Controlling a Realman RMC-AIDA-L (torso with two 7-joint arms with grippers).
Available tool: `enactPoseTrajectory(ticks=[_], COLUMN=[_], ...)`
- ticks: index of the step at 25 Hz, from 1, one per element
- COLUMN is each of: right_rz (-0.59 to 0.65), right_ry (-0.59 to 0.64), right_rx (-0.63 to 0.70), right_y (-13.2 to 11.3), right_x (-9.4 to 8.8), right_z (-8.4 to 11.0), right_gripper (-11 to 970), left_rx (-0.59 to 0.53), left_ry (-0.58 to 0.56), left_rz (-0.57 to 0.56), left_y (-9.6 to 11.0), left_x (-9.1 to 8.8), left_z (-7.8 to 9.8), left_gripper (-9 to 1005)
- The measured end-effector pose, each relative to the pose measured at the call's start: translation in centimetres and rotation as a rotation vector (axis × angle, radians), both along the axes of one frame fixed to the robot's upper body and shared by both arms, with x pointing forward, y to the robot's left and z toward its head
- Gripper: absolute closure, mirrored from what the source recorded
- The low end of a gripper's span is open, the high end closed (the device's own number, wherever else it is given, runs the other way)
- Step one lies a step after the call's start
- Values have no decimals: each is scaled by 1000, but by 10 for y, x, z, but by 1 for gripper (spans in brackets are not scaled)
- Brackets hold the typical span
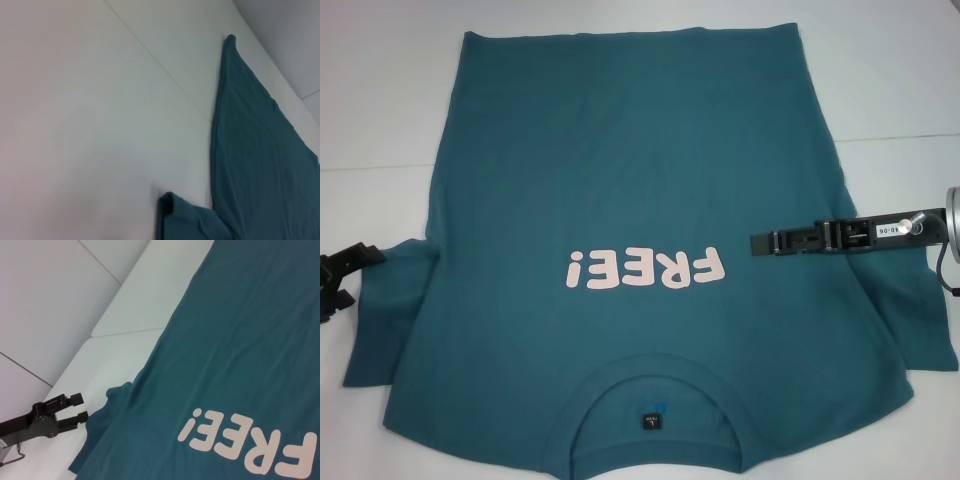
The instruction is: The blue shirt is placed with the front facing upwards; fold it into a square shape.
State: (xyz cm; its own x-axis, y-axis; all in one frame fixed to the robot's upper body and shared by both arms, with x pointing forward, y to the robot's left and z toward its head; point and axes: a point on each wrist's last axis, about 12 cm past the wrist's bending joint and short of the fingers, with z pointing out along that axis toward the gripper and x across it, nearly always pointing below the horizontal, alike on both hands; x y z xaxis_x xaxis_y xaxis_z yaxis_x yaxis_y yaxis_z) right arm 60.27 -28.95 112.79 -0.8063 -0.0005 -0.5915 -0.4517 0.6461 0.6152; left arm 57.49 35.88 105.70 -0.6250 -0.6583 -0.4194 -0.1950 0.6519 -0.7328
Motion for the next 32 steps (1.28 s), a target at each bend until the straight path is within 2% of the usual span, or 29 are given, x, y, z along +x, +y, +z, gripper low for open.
enactPoseTrajectory(ticks=[20, 30, 32], right_rz=[-34, -39, -42], right_ry=[1, 3, 2], right_rx=[0, -1, -1], right_y=[-6, -9, -10], right_x=[-1, -3, -4], right_z=[-4, -5, -5], right_gripper=[331, 331, 331], left_rx=[-7, -30, -33], left_ry=[26, 20, 21], left_rz=[-65, -74, -77], left_y=[-20, -18, -18], left_x=[5, 7, 8], left_z=[-6, -1, 0], left_gripper=[145, 152, 269])
